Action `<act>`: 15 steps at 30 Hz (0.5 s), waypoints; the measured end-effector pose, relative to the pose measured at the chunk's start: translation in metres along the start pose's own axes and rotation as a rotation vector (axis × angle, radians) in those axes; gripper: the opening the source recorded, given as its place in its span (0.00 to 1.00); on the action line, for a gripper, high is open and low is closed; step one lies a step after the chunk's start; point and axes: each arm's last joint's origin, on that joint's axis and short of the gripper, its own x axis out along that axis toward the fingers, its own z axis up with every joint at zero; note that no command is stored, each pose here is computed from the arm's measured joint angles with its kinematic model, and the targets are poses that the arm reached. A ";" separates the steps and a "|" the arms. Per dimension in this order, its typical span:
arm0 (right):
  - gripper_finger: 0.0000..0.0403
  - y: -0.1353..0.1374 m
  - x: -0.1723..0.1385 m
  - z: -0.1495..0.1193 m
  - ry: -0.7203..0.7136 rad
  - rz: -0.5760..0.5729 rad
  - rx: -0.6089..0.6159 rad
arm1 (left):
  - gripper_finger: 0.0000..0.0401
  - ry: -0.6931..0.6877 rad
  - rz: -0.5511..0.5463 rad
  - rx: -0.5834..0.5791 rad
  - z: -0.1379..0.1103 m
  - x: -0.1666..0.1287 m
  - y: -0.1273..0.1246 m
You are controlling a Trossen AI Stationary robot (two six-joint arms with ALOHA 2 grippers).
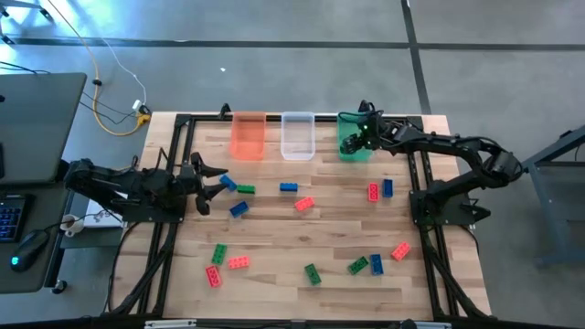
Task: Sort & place blocks by color
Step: Put the blue game piece into the orange bin
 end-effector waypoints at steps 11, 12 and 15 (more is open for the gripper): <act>0.51 0.007 -0.008 0.019 -0.059 0.024 -0.033 | 0.47 0.251 0.150 0.072 0.040 0.010 -0.006; 0.51 0.007 -0.008 0.020 -0.062 0.026 -0.041 | 0.47 0.271 0.154 0.072 0.044 0.012 -0.007; 0.51 0.007 -0.008 0.020 -0.062 0.025 -0.048 | 0.50 0.345 0.154 0.065 0.054 0.017 -0.011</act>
